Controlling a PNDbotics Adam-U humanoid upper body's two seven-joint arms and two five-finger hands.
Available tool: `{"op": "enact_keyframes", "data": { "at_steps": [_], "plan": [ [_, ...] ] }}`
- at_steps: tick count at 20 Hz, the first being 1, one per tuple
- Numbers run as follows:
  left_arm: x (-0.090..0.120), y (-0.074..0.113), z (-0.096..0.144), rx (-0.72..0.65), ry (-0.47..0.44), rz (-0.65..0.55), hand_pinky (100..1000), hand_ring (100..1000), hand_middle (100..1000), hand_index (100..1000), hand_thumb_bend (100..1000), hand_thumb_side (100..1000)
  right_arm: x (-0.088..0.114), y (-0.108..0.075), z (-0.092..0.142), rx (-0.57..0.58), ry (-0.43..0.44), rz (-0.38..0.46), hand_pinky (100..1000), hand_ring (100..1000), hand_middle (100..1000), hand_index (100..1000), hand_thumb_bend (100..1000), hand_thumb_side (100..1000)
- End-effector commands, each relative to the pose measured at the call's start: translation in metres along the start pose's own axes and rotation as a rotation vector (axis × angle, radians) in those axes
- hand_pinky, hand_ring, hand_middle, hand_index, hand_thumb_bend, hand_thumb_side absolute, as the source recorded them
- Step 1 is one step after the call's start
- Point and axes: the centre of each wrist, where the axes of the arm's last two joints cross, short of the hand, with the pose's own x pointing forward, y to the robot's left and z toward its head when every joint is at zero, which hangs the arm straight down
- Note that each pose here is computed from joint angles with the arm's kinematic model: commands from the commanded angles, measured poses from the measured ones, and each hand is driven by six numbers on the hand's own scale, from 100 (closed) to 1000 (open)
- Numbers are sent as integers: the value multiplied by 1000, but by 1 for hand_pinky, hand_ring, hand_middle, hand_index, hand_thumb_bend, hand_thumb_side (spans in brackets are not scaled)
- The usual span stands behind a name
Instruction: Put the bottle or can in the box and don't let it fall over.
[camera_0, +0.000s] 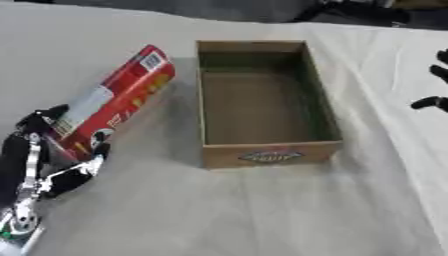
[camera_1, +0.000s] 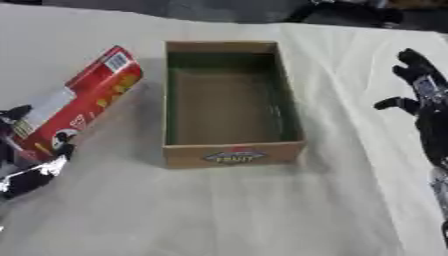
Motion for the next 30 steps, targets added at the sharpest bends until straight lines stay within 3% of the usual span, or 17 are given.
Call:
{"op": "enact_keyframes", "data": {
  "at_steps": [1, 9, 16, 21, 30],
  "plan": [
    [13, 15, -13, 44, -55, -24, 191, 488, 544, 361, 131, 173, 9, -7, -3, -1, -28, 27, 575, 1000, 1000, 972, 100, 960],
    [49, 38, -31, 87, -150, -49, 196, 485, 526, 366, 185, 136, 10, -8, -1, -7, -24, 34, 573, 1000, 1000, 973, 100, 956],
    [94, 51, -48, 117, -209, -7, 197, 485, 524, 367, 192, 129, 12, -11, -1, -17, -27, 43, 573, 1000, 1000, 973, 100, 940],
    [124, 41, -59, 90, -220, 47, 192, 486, 532, 364, 167, 137, 13, -12, 0, -23, -26, 49, 572, 1000, 1000, 974, 100, 940],
    [165, 1, -69, -20, -221, 131, 184, 487, 548, 362, 137, 130, 16, -13, -1, -28, -28, 49, 570, 1000, 1000, 975, 100, 944]
  ]
}}
